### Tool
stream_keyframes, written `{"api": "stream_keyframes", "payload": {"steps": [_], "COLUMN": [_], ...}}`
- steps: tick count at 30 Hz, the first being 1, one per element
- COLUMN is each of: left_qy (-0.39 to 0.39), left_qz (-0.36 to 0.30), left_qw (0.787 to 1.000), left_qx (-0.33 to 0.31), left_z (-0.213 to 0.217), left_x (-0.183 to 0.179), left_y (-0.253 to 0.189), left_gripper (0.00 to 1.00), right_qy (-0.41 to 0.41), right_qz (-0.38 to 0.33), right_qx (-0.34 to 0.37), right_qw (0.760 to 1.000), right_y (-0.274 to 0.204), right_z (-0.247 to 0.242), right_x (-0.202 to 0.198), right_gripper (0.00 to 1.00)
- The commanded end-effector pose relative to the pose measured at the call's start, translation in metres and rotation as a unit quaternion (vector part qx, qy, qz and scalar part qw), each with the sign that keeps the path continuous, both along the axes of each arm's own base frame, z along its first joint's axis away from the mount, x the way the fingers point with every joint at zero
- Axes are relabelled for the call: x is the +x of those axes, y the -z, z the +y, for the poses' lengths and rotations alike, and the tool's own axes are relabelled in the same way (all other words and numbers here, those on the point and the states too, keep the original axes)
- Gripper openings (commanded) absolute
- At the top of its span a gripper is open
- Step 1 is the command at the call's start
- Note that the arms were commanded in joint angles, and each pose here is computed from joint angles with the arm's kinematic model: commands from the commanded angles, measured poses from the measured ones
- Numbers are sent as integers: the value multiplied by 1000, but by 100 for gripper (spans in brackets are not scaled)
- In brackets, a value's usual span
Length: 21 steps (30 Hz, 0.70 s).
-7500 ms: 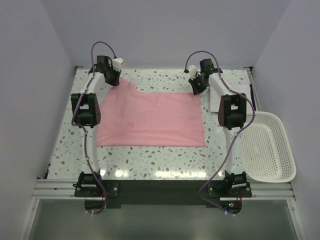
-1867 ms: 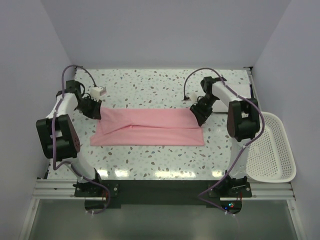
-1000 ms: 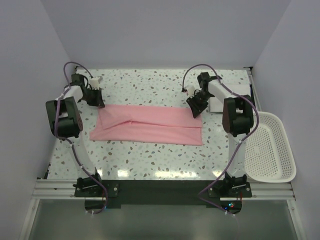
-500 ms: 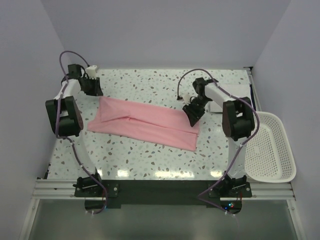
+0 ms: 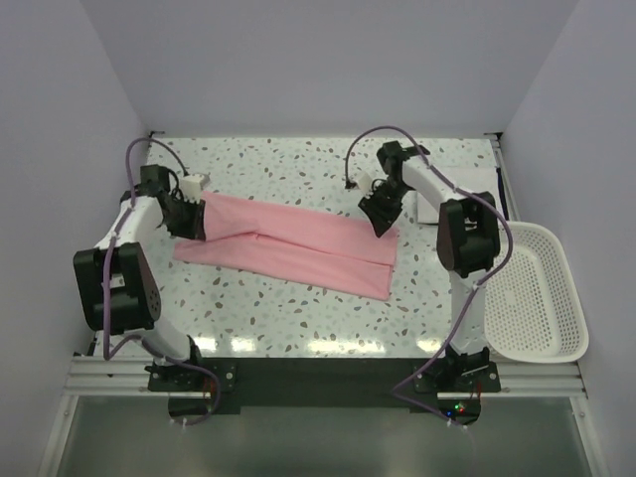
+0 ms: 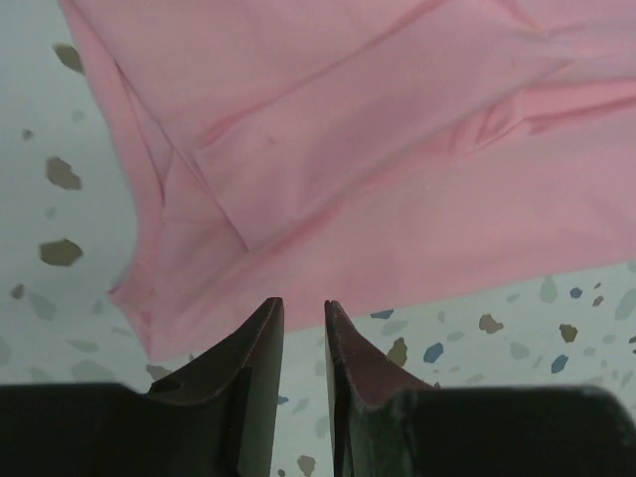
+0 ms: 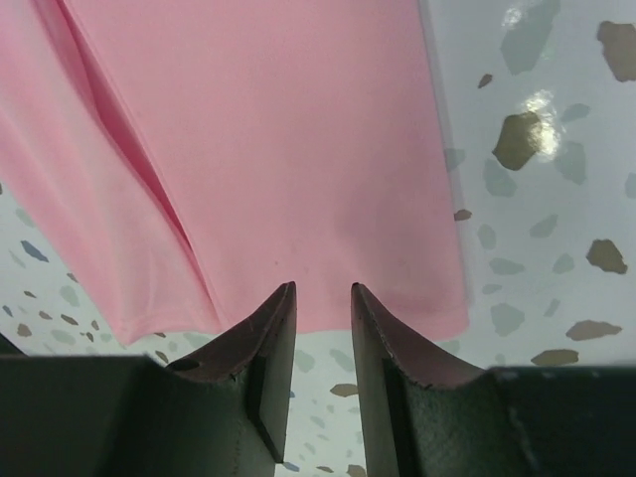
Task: Fold and stack the t-shirts
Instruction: Fold the tshirt
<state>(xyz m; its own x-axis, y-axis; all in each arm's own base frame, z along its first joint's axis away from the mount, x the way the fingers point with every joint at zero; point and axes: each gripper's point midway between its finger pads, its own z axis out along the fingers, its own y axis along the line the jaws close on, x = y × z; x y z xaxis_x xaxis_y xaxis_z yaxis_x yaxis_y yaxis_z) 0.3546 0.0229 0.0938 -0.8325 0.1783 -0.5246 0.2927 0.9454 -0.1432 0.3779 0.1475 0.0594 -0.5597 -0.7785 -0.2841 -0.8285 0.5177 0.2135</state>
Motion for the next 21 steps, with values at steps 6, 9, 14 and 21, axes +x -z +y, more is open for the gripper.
{"api": "stream_keyframes", "payload": {"steps": [6, 9, 14, 21], "left_qy": [-24, -28, -3, 48], "left_qz": [79, 80, 65, -44], "left_qw": [994, 994, 995, 998], "left_qx": [68, 71, 80, 6], "left_z": [7, 9, 0, -62], "left_x": [-35, -23, 58, 199], "left_y": [69, 81, 99, 42], "left_gripper": [26, 25, 25, 28], "right_qy": [-65, -89, -107, -105], "right_qz": [15, 21, 65, 140], "right_qx": [-68, -74, -48, 167], "right_qw": [995, 993, 991, 970], "right_y": [32, 35, 40, -35], "right_z": [-8, -6, 10, 127], "right_x": [-21, -44, -108, -187], "right_gripper": [29, 29, 29, 39]}}
